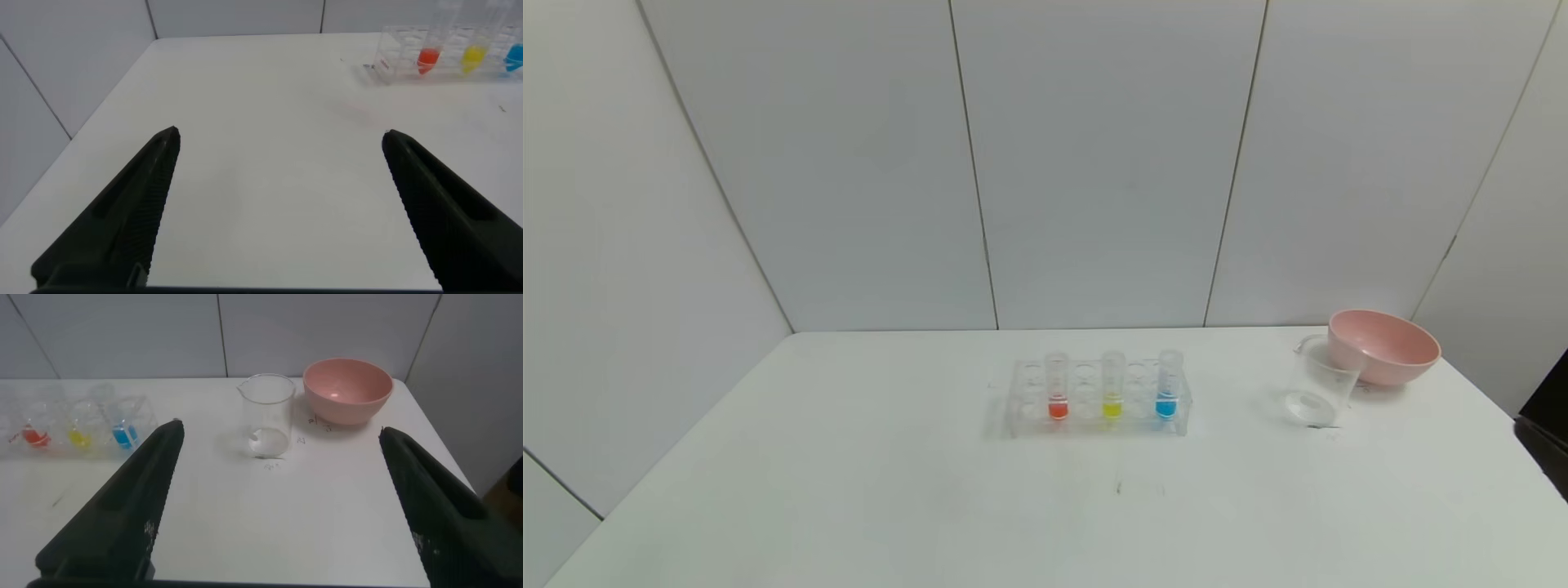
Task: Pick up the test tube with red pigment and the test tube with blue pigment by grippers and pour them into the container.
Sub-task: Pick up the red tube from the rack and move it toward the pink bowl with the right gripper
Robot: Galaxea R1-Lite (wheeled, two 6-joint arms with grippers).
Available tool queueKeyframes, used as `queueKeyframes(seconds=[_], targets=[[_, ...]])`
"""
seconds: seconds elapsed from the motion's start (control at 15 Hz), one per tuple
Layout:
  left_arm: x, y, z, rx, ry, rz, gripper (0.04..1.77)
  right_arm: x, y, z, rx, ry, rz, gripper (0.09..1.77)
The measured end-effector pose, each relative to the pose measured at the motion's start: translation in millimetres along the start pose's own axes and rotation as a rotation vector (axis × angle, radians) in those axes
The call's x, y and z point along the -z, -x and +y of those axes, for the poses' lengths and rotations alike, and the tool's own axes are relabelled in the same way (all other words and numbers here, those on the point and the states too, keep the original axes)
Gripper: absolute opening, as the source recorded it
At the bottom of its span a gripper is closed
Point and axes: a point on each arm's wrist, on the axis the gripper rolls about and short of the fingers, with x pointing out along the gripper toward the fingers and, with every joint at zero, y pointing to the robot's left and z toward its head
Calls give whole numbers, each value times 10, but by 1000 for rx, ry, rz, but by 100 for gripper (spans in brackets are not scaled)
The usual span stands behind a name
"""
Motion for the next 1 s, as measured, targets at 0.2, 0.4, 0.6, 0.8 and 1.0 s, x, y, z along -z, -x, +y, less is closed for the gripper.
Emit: queueKeyframes(seconds=[0.2,0.4,0.6,0.8,1.0], targets=[[0,0,0,0,0,0,176,76,-456,78,-12,3,14,171],[0,0,0,0,0,0,176,260,-849,342,-37,5,13,171],[0,0,0,0,0,0,176,524,-1058,786,-92,16,30,171],[0,0,0,0,0,0,176,736,-1086,1266,-152,43,64,171],[0,0,0,0,0,0,176,836,-1073,1749,-208,53,58,171]])
